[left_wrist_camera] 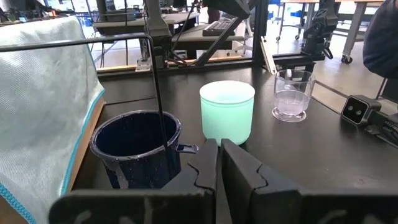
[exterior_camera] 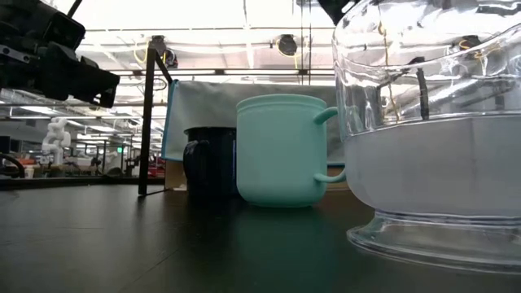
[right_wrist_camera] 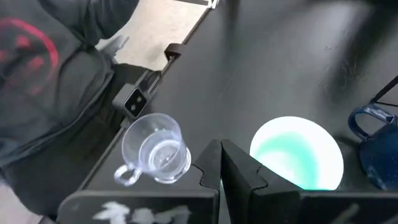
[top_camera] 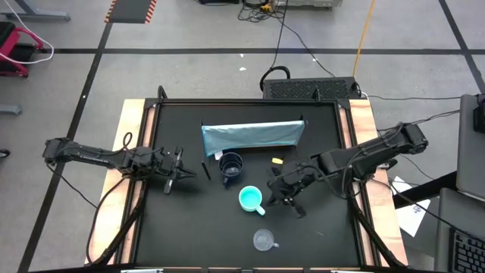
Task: Stack small to large cups/mugs on shelf
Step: Move the light blue mug to the center of the table
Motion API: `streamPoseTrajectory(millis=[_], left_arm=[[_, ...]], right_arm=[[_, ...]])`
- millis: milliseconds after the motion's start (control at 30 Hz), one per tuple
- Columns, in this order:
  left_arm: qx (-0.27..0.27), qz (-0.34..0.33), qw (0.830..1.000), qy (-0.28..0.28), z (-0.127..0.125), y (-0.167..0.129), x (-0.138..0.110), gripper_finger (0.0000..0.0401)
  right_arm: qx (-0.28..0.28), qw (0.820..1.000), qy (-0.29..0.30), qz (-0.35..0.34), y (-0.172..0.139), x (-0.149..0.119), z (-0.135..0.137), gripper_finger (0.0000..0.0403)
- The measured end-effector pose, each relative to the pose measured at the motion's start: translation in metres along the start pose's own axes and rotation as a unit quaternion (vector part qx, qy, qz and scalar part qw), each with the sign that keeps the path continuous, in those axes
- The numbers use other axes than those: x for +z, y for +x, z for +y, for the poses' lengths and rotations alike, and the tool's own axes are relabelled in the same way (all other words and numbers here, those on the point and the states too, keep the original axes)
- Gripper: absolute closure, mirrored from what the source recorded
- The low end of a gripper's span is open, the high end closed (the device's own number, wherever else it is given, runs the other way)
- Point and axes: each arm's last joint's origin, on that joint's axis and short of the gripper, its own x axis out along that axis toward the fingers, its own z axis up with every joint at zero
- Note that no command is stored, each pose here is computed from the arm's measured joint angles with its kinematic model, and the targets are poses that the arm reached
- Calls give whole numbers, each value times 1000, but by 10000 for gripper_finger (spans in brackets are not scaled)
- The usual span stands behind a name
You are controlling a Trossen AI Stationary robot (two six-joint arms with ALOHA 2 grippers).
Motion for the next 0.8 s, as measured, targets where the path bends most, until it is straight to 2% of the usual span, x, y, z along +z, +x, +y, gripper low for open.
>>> streamPoseTrajectory(millis=[200, 333, 500, 800], left_arm=[[0, 2, 1000, 0, 0, 0, 0, 377], [0, 2, 1000, -1, 0, 0, 0, 377], [0, 5, 1000, -3, 0, 0, -1, 377], [-1, 10, 1000, -6, 0, 0, -2, 377]], right_arm=[[-8, 1000, 21, 11, 12, 8, -11, 403], [13, 999, 31, 34, 22, 8, -14, 403], [14, 998, 38, 50, 30, 6, -17, 403], [1, 994, -39, 100, 37, -5, -19, 403]])
